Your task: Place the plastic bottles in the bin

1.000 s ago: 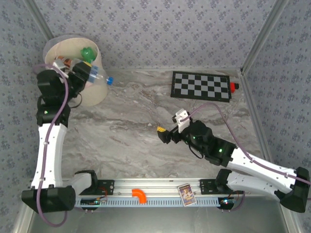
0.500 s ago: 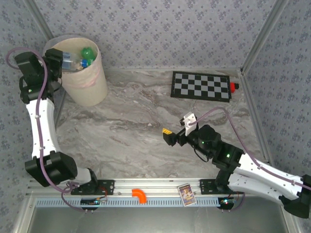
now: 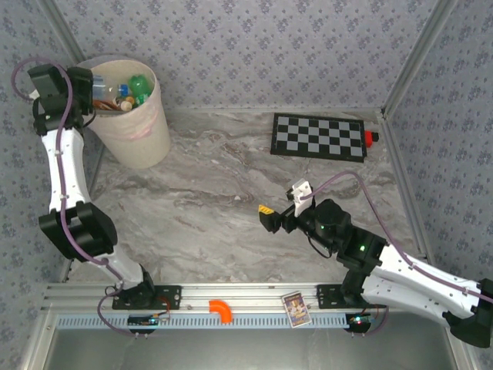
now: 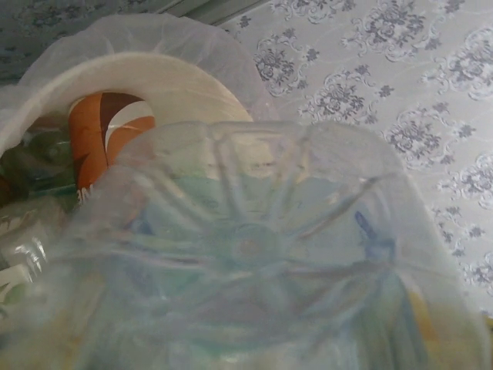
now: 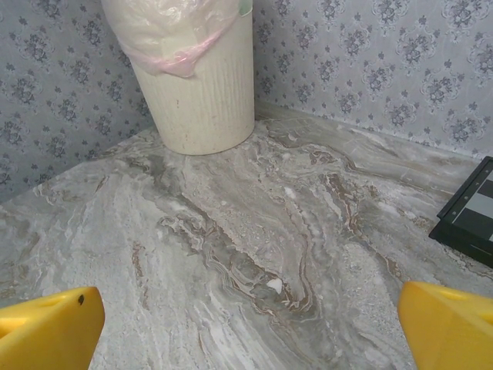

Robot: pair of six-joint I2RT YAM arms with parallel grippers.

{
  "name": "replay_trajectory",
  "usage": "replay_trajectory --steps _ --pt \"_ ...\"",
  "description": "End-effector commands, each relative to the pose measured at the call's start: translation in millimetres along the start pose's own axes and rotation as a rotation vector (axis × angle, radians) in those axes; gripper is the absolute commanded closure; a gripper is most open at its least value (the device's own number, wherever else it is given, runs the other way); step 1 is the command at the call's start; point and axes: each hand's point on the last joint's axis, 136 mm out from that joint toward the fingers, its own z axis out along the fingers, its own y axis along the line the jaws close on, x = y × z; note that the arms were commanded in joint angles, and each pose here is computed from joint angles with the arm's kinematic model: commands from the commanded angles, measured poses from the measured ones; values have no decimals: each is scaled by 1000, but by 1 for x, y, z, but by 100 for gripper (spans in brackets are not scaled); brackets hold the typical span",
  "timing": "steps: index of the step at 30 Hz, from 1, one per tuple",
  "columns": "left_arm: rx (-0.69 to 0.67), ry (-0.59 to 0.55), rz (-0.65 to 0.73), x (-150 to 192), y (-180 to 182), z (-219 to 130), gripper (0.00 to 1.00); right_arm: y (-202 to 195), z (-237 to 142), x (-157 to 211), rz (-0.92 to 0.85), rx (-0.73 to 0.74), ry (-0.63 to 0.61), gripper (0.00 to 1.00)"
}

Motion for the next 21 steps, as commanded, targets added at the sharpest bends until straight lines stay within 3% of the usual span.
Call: replay_trajectory --steps 1,4,21 --pt "-4 -26 7 -14 -16 -2 24 -4 -3 3 21 16 7 0" --pt "-21 -2 -6 -12 -17 4 0 -6 -3 3 24 23 7 1" --pt "24 -18 94 -5 -47 -22 0 -3 0 2 28 11 0 0"
